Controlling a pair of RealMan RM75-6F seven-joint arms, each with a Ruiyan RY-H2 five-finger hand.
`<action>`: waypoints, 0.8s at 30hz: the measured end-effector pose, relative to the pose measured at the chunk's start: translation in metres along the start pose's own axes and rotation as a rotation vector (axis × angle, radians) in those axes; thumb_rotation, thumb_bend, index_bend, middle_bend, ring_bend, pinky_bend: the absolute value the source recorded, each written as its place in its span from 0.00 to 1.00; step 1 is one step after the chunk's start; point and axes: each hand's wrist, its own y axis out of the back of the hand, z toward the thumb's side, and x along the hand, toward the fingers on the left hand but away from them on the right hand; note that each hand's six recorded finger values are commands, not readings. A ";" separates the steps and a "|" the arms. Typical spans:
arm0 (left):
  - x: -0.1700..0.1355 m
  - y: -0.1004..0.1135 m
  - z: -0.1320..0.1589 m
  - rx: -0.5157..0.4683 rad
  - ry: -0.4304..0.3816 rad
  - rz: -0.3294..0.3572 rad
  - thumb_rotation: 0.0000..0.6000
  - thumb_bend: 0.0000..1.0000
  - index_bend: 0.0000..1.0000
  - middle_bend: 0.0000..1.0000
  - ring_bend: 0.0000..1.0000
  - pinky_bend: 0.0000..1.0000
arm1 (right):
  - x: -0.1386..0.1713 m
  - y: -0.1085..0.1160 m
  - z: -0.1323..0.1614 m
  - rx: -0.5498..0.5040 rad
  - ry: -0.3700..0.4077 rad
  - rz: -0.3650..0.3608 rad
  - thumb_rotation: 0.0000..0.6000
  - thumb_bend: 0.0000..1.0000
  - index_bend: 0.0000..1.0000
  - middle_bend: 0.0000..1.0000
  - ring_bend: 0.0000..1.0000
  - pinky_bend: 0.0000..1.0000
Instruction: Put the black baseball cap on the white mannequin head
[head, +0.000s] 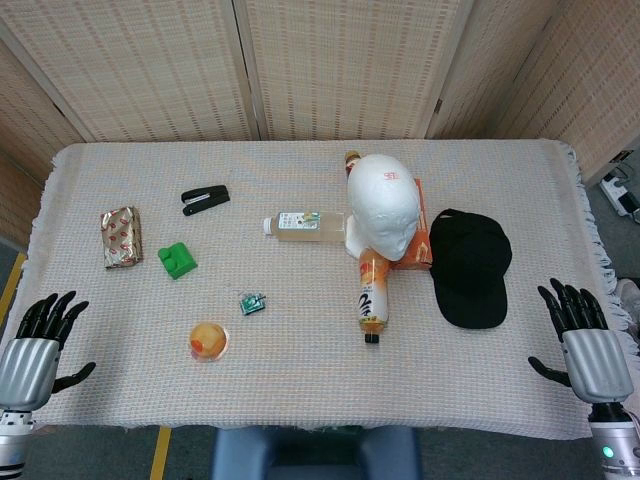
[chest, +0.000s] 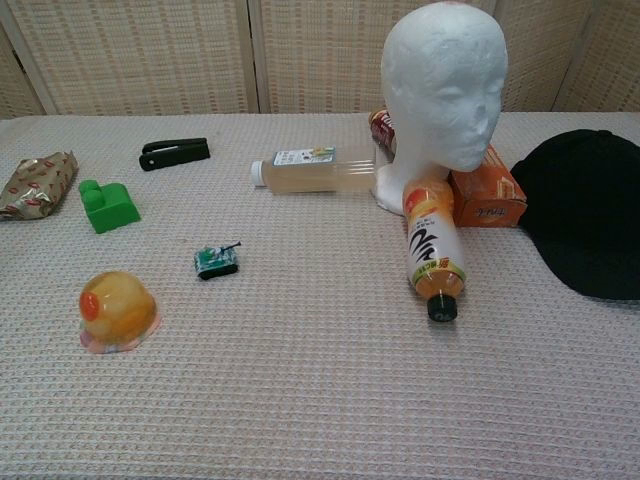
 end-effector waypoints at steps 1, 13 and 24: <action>0.000 -0.001 0.001 0.001 -0.002 -0.001 1.00 0.14 0.18 0.10 0.01 0.14 | 0.000 0.000 -0.001 0.001 -0.003 -0.002 1.00 0.04 0.00 0.00 0.00 0.00; 0.005 -0.008 0.010 -0.029 -0.030 -0.033 1.00 0.14 0.18 0.10 0.01 0.14 | 0.002 0.004 -0.005 0.042 -0.020 -0.074 1.00 0.04 0.07 0.65 0.67 0.83; 0.006 -0.008 0.011 -0.057 -0.037 -0.051 1.00 0.14 0.18 0.10 0.01 0.14 | -0.001 -0.045 -0.015 0.102 0.014 -0.131 1.00 0.06 0.59 1.00 1.00 1.00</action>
